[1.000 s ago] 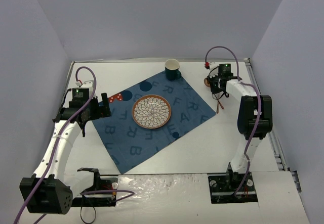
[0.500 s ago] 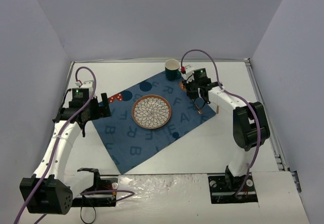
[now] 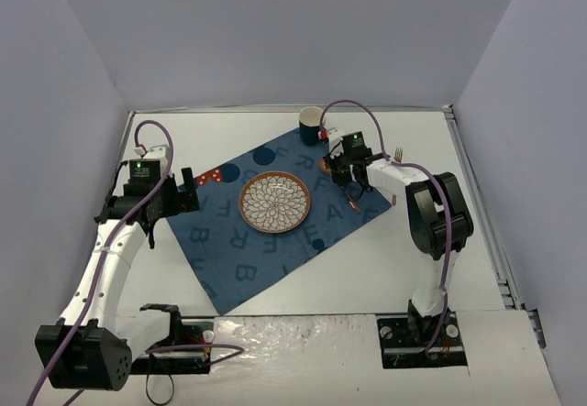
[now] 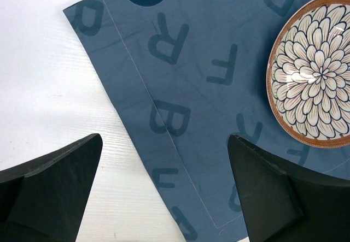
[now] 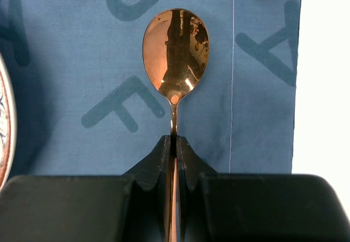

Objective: Set the dinner table for one person

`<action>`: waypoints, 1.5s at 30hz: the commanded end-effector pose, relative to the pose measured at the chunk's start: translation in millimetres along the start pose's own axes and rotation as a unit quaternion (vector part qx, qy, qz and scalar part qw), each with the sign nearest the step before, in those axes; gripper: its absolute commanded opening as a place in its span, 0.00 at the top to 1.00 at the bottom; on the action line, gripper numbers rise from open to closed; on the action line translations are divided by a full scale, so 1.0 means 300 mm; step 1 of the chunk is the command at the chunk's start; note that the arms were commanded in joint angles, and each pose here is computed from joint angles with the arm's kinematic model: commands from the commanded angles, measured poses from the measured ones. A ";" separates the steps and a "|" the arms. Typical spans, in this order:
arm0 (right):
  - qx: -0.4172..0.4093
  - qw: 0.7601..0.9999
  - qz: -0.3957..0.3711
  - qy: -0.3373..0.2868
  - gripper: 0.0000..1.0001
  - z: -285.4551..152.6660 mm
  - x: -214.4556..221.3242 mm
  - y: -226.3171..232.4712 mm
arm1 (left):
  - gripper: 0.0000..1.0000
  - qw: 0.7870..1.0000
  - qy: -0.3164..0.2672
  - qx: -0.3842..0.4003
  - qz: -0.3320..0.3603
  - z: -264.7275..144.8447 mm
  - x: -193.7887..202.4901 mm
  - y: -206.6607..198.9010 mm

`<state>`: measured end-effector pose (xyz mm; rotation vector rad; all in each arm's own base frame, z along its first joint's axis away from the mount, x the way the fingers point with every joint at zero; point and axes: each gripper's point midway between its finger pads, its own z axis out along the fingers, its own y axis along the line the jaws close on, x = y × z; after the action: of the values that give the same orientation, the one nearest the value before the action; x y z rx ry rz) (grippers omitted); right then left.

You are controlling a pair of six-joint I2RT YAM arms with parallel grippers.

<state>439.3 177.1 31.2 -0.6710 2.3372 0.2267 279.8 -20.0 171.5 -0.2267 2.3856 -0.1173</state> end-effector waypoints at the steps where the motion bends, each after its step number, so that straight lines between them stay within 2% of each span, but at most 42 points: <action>1: 0.000 0.999 -0.012 -0.051 1.00 0.007 -0.110 -0.001 | 0.03 0.999 -0.039 -0.003 -0.005 -0.021 -0.065 0.005; 16: -0.002 0.999 -0.029 -0.035 0.98 0.047 -0.062 0.010 | 0.03 0.999 -0.035 0.002 -0.004 -0.014 -0.060 0.000; 22: 0.012 0.999 -0.023 -0.042 0.80 0.015 -0.075 -0.002 | 0.03 0.999 -0.034 0.002 -0.003 -0.012 -0.060 0.000; 25: 0.032 0.997 -0.013 -0.064 0.62 -0.048 -0.131 -0.020 | 0.03 0.999 -0.034 0.002 -0.003 -0.014 -0.060 0.000; 28: 0.075 0.993 0.004 -0.092 0.47 -0.134 -0.193 -0.072 | 0.03 0.999 -0.034 0.002 -0.003 -0.014 -0.059 -0.002; 30: 0.111 0.988 0.027 -0.105 0.41 -0.190 -0.215 -0.131 | 0.03 0.999 -0.033 0.002 -0.004 -0.013 -0.058 -0.001; 33: 0.169 0.975 0.078 -0.117 0.38 -0.264 -0.217 -0.250 | 0.03 0.999 -0.034 0.003 -0.004 -0.014 -0.058 -0.003; 38: 0.228 0.950 0.184 -0.109 0.38 -0.300 -0.116 -0.446 | 0.03 0.999 -0.035 0.003 -0.004 -0.018 -0.059 -0.001; 45: 0.267 0.923 0.264 -0.086 0.38 -0.291 0.010 -0.584 | 0.03 0.999 -0.036 0.001 -0.004 -0.019 -0.060 0.001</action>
<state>476.3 12.0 100.9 0.1001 2.2359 -0.1074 279.9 -18.7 171.5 -0.2327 2.3849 -0.1157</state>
